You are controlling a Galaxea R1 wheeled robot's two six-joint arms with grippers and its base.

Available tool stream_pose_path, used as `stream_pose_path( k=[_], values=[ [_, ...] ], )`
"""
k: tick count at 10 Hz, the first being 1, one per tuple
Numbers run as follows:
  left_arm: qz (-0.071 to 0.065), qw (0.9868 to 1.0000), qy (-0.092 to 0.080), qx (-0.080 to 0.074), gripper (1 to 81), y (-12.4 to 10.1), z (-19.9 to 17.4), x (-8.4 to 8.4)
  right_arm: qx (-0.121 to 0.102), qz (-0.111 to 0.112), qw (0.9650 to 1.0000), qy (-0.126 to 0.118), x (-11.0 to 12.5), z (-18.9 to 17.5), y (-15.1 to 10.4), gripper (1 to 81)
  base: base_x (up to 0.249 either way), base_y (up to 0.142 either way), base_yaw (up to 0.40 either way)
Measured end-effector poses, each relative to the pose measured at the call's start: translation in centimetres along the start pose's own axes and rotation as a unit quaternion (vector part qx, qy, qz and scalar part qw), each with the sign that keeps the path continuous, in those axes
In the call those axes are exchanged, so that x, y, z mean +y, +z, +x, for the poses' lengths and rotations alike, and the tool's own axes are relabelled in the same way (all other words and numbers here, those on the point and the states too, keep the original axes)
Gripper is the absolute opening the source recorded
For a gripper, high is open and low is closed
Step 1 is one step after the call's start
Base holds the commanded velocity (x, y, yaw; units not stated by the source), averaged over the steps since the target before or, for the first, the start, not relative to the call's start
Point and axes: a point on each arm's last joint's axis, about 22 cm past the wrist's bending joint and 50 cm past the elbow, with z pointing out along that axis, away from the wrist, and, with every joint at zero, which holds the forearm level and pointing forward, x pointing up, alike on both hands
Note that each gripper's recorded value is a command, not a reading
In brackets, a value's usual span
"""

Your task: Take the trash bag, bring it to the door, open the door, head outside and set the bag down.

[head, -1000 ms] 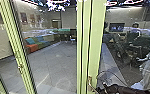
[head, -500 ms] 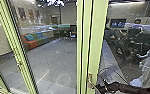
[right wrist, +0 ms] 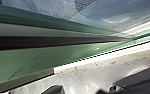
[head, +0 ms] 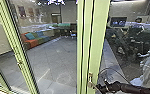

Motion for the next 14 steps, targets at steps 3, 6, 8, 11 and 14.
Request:
stream_pose_path(
  k=[3,6,8,11,14],
  values=[
    [0.005,0.9999,-0.007,-0.015,1.0,-0.3,-2.0,-1.0,-0.014,-0.022,0.9996,-0.008,-0.3,0.0,-0.9,81.1,0.0,0.0,0.0],
    [0.004,0.9997,-0.009,-0.02,1.0,-0.3,-2.7,-1.0,-0.018,-0.033,0.9992,-0.014,-0.4,0.3,-1.3,81.1,0.0,0.0,0.0],
    [0.004,0.9994,-0.015,-0.032,1.0,-0.3,-3.8,-0.9,-0.026,-0.035,0.9989,-0.018,-0.3,0.6,-1.1,81.1,0.0,0.0,0.0],
    [0.002,0.9986,-0.021,-0.048,1.0,-0.3,-5.7,-0.7,-0.045,-0.043,0.9978,-0.024,0.5,-0.1,-1.0,81.1,0.084,0.0,0.0],
    [0.003,0.9991,-0.018,-0.039,1.0,-0.2,-4.7,-0.9,-0.057,-0.044,0.9966,-0.04,1.4,-1.6,-1.4,81.1,0.124,0.0,0.0]
  ],
)
